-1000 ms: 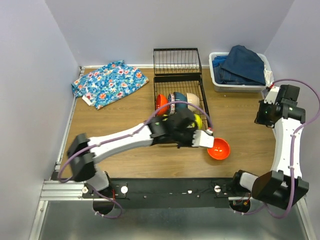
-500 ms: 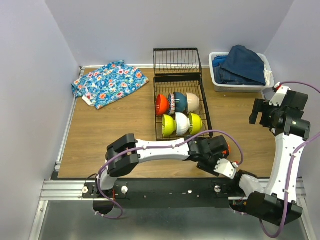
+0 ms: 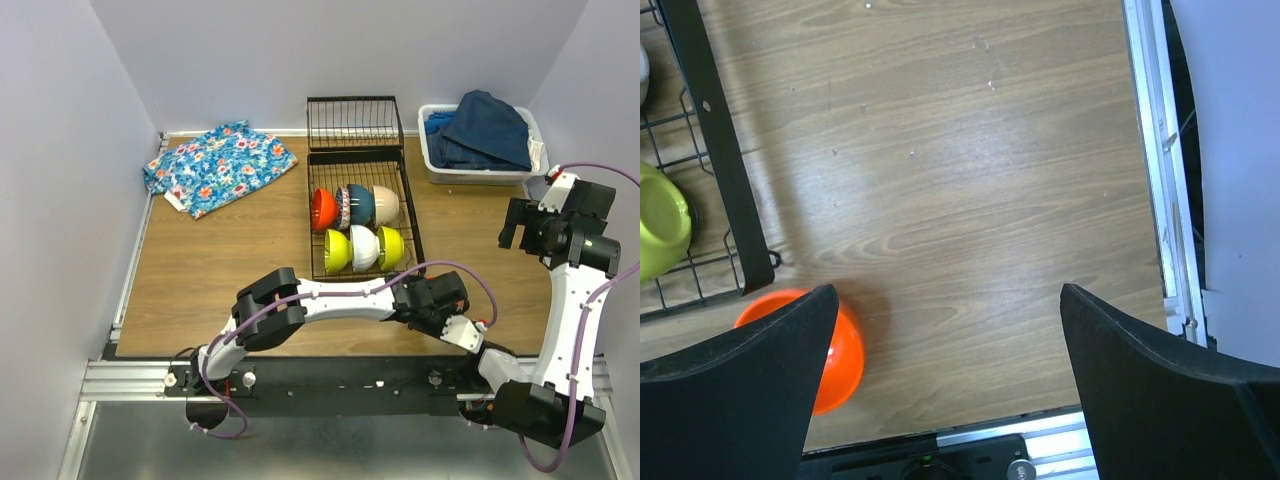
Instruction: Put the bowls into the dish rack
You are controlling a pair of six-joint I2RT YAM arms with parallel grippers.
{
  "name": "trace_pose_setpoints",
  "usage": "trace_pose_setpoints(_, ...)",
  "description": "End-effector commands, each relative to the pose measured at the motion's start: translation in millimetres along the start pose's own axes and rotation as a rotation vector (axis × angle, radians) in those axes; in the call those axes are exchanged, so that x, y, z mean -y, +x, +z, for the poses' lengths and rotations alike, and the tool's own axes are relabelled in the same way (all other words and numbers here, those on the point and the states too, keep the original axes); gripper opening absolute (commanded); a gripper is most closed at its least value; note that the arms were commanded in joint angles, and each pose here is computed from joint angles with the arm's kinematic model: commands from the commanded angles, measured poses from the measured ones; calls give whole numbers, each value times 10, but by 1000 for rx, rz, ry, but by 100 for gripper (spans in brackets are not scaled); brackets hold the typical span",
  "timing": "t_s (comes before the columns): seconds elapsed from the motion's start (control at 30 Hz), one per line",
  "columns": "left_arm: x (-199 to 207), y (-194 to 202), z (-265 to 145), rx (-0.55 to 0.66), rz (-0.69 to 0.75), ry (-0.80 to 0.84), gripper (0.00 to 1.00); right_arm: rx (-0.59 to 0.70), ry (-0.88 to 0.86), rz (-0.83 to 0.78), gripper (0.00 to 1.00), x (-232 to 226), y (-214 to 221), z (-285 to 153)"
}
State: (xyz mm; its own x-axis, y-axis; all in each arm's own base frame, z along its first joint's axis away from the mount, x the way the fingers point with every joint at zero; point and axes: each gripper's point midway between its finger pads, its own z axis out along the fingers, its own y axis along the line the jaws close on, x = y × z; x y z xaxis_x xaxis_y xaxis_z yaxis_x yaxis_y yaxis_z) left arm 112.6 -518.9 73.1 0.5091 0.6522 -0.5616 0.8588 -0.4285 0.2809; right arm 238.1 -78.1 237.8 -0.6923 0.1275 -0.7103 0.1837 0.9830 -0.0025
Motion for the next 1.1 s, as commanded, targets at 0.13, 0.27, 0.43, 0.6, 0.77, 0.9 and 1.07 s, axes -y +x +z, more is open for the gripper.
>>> trace_pose_setpoints(0.13,8,-189,-175,41,-50,2,0,-18,-20,10,100,-11,14,23)
trace_pose_setpoints(0.27,203,-583,-902,129,-87,82,0,-4,-30,19,100,-18,-111,20)
trace_pose_setpoints(0.43,203,-567,-1804,146,-248,101,0,-1,-61,27,100,-40,-266,82)
trace_pose_setpoints(0.6,-324,-299,-2687,298,-425,-68,0,-19,-116,51,100,-116,-312,184)
trace_pose_setpoints(0.77,-1013,318,-3480,507,-819,-277,0,-46,-228,61,100,-288,-293,280)
trace_pose_setpoints(0.9,-1396,901,-4080,797,-1054,-478,0,-103,-274,65,100,-340,-177,418)
trace_pose_setpoints(1.07,-1298,1361,-4213,1025,-1303,-418,0,-168,-176,28,100,-132,-68,546)
